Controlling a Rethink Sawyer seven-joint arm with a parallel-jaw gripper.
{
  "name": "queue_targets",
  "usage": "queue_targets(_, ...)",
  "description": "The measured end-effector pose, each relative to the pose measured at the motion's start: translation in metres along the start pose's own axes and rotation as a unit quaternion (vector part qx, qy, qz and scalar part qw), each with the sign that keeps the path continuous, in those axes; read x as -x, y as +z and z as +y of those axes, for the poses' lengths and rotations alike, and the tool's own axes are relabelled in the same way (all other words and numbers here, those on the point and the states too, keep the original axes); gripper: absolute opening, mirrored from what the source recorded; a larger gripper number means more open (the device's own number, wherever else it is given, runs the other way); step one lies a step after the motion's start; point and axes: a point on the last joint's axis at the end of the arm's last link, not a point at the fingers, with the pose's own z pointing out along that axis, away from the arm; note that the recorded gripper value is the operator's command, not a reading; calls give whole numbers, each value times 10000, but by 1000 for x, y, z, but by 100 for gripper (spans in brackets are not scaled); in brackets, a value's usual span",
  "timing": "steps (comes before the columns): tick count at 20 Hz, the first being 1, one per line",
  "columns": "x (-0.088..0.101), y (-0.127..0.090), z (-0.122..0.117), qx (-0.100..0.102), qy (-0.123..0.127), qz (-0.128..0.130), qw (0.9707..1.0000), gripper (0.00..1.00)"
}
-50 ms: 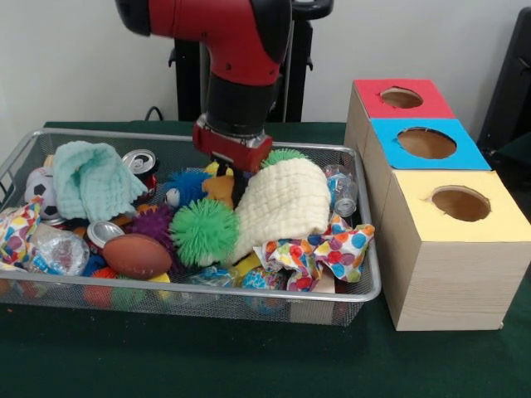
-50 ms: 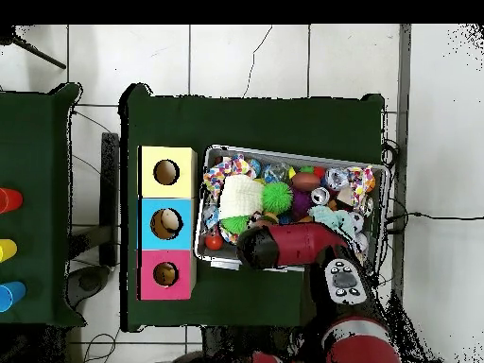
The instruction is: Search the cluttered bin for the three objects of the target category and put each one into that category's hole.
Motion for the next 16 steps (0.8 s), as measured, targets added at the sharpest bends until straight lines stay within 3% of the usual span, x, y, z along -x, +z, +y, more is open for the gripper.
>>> queue_targets(2,7,-13,-1,-48,7,-74,10000,0)
queue_targets(3,20,-34,-2,-110,24,-210,9997,0)
queue_targets(5,33,-55,-4,-165,53,-349,9992,0)
queue_targets(11,58,-97,-12,-222,148,-690,9973,0)
queue_targets(16,69,-112,-16,-193,251,-835,9960,0)
